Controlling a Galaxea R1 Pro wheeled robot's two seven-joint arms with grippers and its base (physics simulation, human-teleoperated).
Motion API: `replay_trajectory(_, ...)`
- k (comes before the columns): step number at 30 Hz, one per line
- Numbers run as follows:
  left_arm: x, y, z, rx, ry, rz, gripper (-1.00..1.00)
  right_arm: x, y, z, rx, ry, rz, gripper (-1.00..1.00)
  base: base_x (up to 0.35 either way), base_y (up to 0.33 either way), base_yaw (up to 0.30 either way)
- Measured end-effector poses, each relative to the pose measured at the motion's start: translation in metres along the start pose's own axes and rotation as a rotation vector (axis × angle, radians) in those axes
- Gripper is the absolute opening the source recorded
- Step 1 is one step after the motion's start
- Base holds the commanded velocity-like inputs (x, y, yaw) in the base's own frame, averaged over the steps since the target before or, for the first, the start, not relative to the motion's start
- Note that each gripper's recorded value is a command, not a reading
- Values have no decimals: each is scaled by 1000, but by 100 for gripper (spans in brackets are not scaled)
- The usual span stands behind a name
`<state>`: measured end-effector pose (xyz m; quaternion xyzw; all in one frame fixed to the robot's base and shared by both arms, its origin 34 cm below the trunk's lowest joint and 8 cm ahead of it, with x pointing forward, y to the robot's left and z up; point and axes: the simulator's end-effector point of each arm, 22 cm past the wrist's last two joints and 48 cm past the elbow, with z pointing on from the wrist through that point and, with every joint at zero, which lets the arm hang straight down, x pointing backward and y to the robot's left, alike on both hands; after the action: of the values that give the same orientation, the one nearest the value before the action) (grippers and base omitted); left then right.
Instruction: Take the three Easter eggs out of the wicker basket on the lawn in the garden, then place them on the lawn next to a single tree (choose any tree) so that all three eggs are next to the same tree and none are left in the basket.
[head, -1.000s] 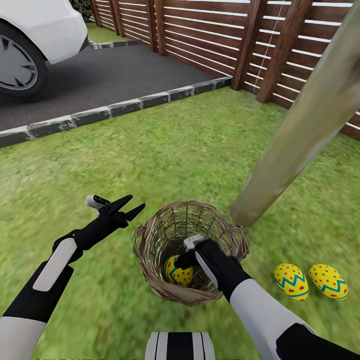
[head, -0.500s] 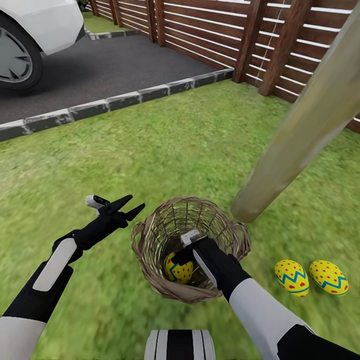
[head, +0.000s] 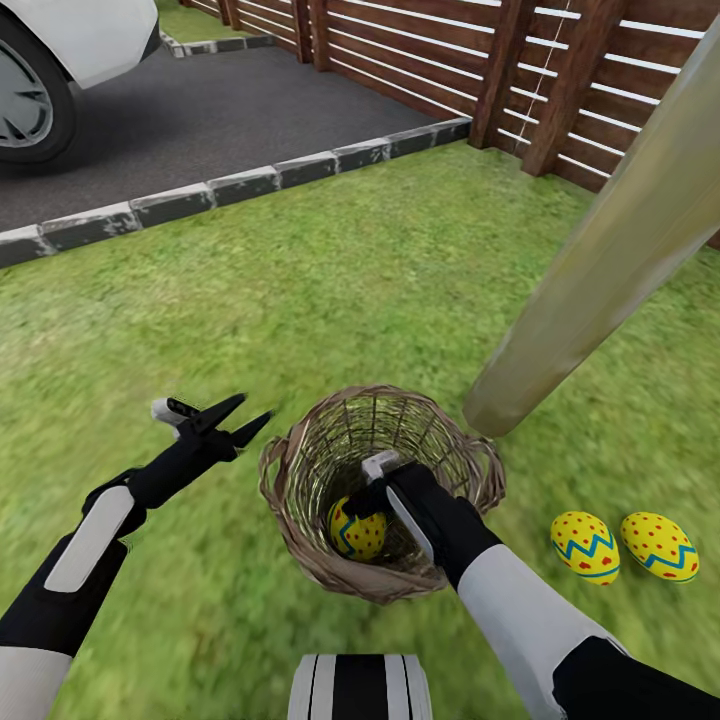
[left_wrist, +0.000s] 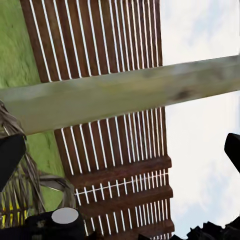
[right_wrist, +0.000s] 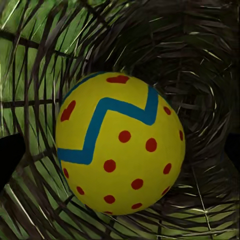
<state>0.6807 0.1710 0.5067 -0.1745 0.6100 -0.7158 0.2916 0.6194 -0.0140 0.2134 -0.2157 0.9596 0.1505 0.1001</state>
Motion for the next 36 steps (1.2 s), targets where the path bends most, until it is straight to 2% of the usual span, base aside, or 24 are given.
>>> replay_trajectory(6,-5,17,-23,-46,-29,-15,100,-9,-2,0,-14,10,20,100,0,0,0)
replay_trajectory(10,-10,26,-29,-56,-47,-24,100,-1,-3,7,-29,44,46,100,0,0,0)
replay_trajectory(15,-14,24,-33,-53,-51,-18,100,1,-3,6,-50,65,95,100,0,0,0)
replay_trajectory(19,-24,22,-46,-56,-69,-6,100,5,-6,5,-56,82,121,100,0,0,0)
replay_trajectory(20,-41,1,-61,27,-113,9,100,14,-5,4,-60,125,129,100,0,0,0)
replay_trajectory(21,-55,3,-80,36,-156,9,100,16,-5,6,-62,131,131,100,0,0,0)
replay_trajectory(22,-60,7,-89,34,-173,5,100,18,-5,8,-63,134,132,100,0,0,0)
replay_trajectory(23,-78,11,-117,36,-227,-2,100,19,-4,10,-66,138,134,100,0,0,0)
replay_trajectory(24,-86,14,-131,36,-252,-6,100,21,-4,11,-67,142,136,100,0,0,0)
replay_trajectory(25,-88,16,-138,36,-261,-9,100,23,-4,13,-68,146,137,100,0,0,0)
replay_trajectory(27,-99,14,-165,73,-305,-17,100,24,-4,15,-70,149,138,100,0,0,0)
replay_trajectory(30,-100,18,-172,81,-316,-26,100,29,-4,21,-77,160,143,100,0,0,0)
replay_trajectory(36,-100,18,-174,93,-324,-31,100,25,0,20,-93,150,155,100,0,0,0)
